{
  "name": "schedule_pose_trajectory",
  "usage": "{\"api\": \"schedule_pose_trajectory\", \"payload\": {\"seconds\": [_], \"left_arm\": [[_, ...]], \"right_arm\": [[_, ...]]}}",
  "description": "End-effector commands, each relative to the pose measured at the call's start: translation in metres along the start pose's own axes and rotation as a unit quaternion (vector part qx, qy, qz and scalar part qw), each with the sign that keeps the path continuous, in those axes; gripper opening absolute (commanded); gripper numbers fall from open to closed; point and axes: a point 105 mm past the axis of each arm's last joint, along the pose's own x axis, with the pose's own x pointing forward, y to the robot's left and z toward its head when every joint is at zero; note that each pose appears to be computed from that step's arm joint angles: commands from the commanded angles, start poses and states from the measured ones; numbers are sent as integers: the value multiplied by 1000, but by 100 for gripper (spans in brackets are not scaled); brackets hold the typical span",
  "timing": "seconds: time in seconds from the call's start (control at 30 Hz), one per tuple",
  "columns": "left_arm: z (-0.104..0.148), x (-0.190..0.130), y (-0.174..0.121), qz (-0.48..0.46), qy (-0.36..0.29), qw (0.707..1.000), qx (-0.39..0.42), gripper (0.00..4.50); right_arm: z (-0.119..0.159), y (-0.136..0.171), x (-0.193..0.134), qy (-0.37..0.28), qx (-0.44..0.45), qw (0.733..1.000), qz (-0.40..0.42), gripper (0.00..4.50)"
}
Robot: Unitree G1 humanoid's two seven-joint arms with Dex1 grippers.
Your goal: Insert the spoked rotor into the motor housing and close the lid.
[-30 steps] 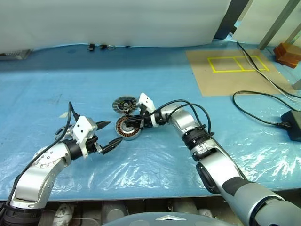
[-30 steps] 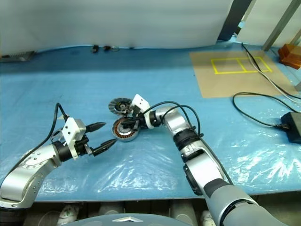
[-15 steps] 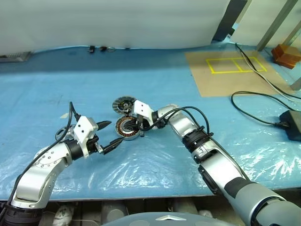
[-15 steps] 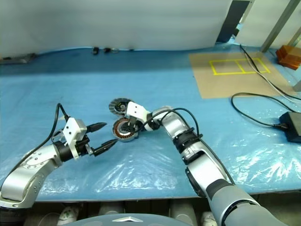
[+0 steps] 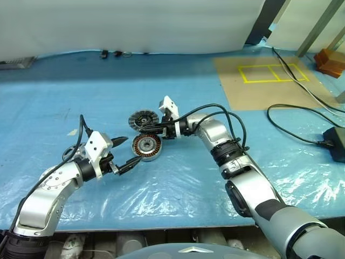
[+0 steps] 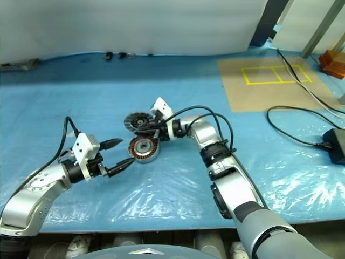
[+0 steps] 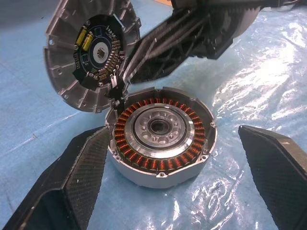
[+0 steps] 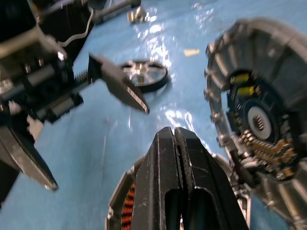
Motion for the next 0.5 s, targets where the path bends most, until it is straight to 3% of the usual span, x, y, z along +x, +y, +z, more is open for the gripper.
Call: {"api": "schedule_pose_trajectory", "payload": {"seconds": [0.03,0.13,0.27,0.43,0.5], "left_arm": [[5,1,-1,-3,-9,1000,10,450],[5,0,-1,-3,-9,1000,10,450],[5,1,-1,-2,-9,1000,11,450],[9,1,-1,-1,-19,1000,10,450],[20,1,-2,0,-46,999,-7,450]], "right_arm": [[-16,4,4,51,-54,997,2,1],[-29,-1,3,97,-92,991,-14,1],[-25,-5,2,85,-92,992,-19,1],[24,-4,-8,-45,20,999,5,1],[34,-2,-20,-68,48,996,26,1]]}}
